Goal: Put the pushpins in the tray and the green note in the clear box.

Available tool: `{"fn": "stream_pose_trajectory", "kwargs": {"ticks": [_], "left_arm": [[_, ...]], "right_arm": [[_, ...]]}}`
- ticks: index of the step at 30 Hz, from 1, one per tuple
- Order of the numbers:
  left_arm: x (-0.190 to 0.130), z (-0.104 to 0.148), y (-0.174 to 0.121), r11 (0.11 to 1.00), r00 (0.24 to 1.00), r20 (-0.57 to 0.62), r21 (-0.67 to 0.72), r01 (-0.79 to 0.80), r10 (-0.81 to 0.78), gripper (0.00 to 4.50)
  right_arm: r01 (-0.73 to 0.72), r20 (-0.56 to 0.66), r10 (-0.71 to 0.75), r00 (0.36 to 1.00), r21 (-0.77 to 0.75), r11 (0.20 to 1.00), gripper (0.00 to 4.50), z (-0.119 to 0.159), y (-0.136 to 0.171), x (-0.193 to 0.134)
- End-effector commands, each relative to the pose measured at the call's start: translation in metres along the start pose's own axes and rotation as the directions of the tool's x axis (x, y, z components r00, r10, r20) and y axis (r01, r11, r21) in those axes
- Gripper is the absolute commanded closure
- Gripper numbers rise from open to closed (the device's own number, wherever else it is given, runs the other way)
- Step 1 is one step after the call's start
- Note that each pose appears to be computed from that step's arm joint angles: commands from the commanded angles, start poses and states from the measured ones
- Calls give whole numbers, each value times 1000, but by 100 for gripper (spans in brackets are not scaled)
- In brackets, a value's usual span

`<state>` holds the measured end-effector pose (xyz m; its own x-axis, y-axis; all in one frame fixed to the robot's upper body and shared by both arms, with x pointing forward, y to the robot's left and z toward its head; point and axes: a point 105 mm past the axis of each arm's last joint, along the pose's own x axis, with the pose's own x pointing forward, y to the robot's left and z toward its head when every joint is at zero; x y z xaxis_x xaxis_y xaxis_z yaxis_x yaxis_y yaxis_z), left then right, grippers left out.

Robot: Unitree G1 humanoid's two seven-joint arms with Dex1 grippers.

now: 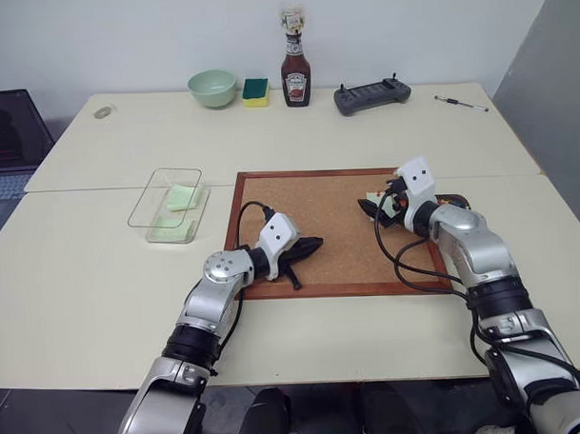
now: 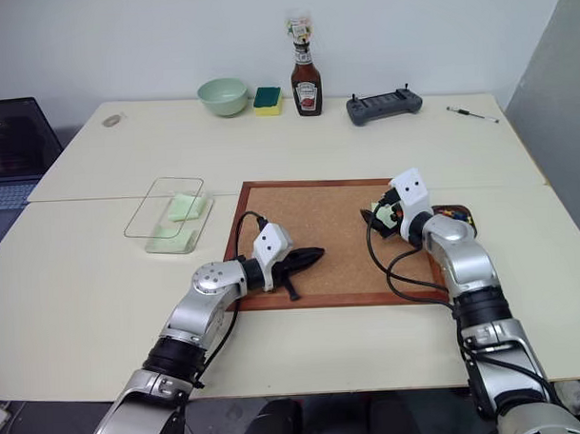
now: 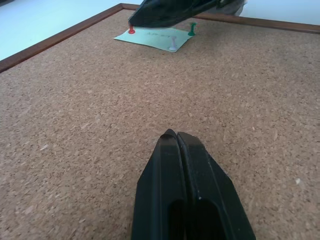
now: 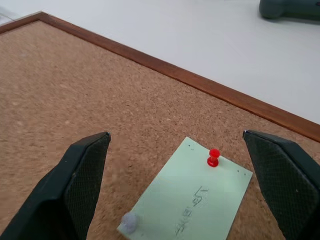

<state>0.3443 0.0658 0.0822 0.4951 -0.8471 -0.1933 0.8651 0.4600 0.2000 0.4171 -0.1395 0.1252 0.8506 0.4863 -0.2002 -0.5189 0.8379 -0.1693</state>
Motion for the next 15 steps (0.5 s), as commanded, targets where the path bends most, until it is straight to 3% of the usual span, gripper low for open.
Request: {"fn": "stream_pose_trajectory", "kwargs": {"ticks": [1, 6, 15], "left_arm": [[5, -11, -17, 999, 998, -34, -29, 46, -47, 450], [5, -10, -18, 998, 998, -35, -30, 47, -48, 450], [4, -11, -20, 998, 998, -39, -35, 48, -49, 450]], "right_arm": [[21, 36, -20, 999, -33, 999, 50, 9, -6, 8], [32, 36, -31, 999, -33, 999, 170, 7, -11, 13], [87, 35, -86, 996, -20, 996, 348, 6, -21, 15]]}}
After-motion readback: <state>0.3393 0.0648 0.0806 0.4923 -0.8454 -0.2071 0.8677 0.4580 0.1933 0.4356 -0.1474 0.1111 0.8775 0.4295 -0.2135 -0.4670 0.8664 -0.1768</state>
